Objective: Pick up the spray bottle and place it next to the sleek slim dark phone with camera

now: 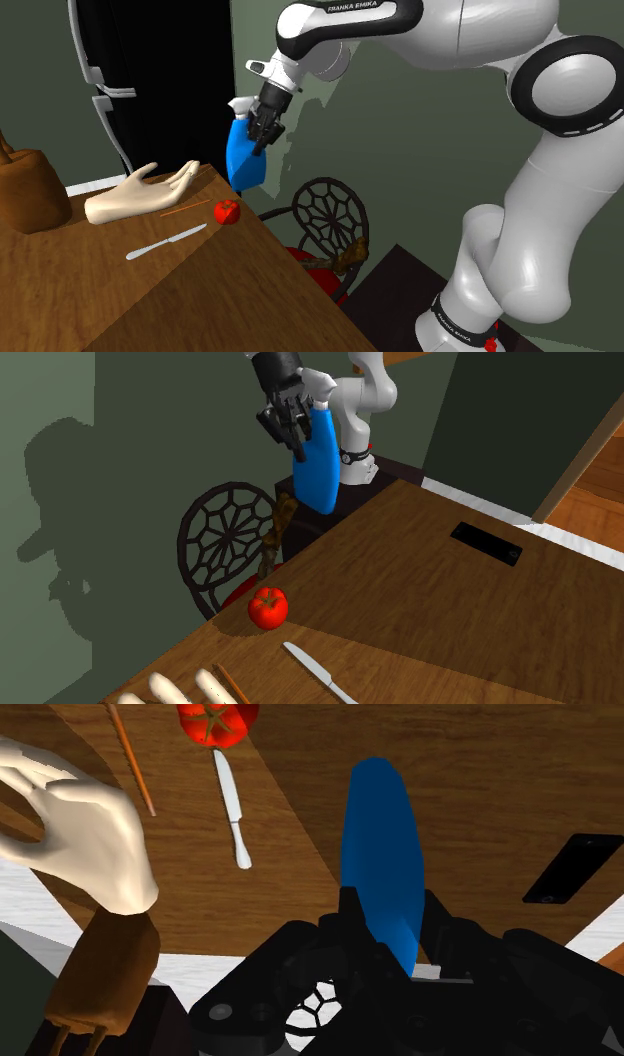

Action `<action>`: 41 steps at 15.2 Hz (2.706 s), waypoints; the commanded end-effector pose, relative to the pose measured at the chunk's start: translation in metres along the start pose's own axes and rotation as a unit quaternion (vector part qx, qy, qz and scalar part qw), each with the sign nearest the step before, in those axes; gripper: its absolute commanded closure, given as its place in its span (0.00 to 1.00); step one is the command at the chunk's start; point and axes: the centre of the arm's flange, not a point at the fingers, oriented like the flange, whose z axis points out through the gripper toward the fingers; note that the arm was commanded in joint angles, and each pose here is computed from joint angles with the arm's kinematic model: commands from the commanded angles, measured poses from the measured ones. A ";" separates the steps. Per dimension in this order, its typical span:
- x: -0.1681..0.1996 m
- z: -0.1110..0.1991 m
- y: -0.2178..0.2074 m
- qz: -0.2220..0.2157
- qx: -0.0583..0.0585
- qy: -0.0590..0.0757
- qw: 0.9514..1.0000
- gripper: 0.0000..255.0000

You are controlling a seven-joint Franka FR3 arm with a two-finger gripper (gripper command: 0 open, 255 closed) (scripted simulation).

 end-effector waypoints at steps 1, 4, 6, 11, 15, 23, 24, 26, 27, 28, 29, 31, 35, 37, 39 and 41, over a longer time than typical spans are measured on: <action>0.006 -0.011 0.001 0.000 0.000 0.000 1.000 1.00; 0.013 -0.025 0.001 0.000 0.000 0.000 1.000 1.00; 0.018 -0.035 0.001 0.000 0.000 0.000 1.000 1.00; 0.029 -0.058 0.001 0.000 0.000 0.000 1.000 1.00; 0.049 -0.058 -0.019 0.000 0.000 0.000 1.000 1.00; 0.111 -0.028 -0.099 0.000 0.000 0.000 1.000 1.00; 0.119 -0.024 -0.109 0.000 0.000 0.000 1.000 1.00; 0.134 -0.016 -0.129 0.000 0.000 0.000 1.000 1.00; 0.142 -0.012 -0.139 0.000 0.000 0.000 1.000 1.00; 0.150 -0.008 -0.149 0.000 0.000 0.000 1.000 1.00; 0.157 -0.005 -0.159 0.000 0.000 0.000 1.000 1.00; 0.173 0.003 -0.179 0.000 0.000 0.000 1.000 1.00; 0.204 0.018 -0.219 0.000 0.000 0.000 1.000 1.00; 0.219 0.026 -0.239 0.000 0.000 0.000 1.000 1.00; 0.235 0.034 -0.259 0.000 0.000 0.000 1.000 1.00; 0.250 0.041 -0.279 0.000 0.000 0.000 1.000 1.00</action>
